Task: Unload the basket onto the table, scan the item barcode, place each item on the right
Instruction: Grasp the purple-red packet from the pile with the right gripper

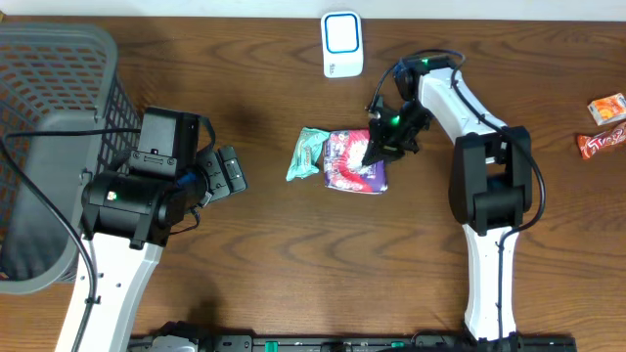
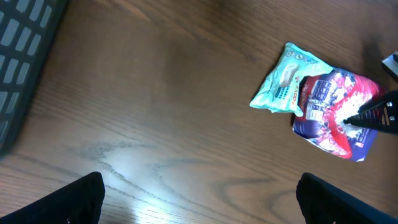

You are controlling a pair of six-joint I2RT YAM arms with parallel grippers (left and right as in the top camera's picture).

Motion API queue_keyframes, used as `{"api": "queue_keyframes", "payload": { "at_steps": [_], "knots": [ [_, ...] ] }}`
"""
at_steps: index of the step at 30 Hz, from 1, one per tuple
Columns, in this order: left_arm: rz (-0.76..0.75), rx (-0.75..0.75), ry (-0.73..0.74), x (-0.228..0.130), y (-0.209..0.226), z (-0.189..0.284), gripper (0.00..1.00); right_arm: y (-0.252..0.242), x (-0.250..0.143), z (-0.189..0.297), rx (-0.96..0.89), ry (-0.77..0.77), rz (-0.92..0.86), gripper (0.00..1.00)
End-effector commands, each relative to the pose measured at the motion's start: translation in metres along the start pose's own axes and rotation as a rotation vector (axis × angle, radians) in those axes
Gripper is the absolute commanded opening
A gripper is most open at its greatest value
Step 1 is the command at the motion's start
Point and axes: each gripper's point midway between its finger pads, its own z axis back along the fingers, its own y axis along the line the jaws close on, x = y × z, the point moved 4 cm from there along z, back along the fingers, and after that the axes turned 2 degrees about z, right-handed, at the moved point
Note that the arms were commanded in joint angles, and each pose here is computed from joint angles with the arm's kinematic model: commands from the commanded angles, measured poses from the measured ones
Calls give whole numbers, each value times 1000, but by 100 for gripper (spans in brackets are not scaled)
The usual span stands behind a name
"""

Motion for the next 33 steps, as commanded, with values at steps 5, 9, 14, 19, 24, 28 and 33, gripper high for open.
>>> {"api": "queue_keyframes", "payload": {
  "at_steps": [5, 9, 14, 19, 24, 28, 33],
  "knots": [
    [-3, 16, 3, 0, 3, -2, 98, 38, 12, 38, 62, -110, 215, 1],
    [-3, 15, 3, -1, 3, -2, 98, 58, 13, 67, 56, -188, 366, 1],
    [-3, 16, 3, 0, 3, -2, 98, 67, 13, 90, -22, -271, 428, 1],
    [-3, 16, 3, 0, 3, -2, 97, 68, 10, 99, -145, -292, 452, 1],
    [-3, 16, 3, 0, 3, -2, 98, 61, 10, 99, -256, -288, 410, 1],
    [-3, 16, 3, 0, 3, -2, 98, 26, 13, 115, -535, -359, 72, 1],
    [-3, 16, 3, 0, 3, -2, 98, -9, -3, 146, -904, -480, -287, 1]
  ]
}}
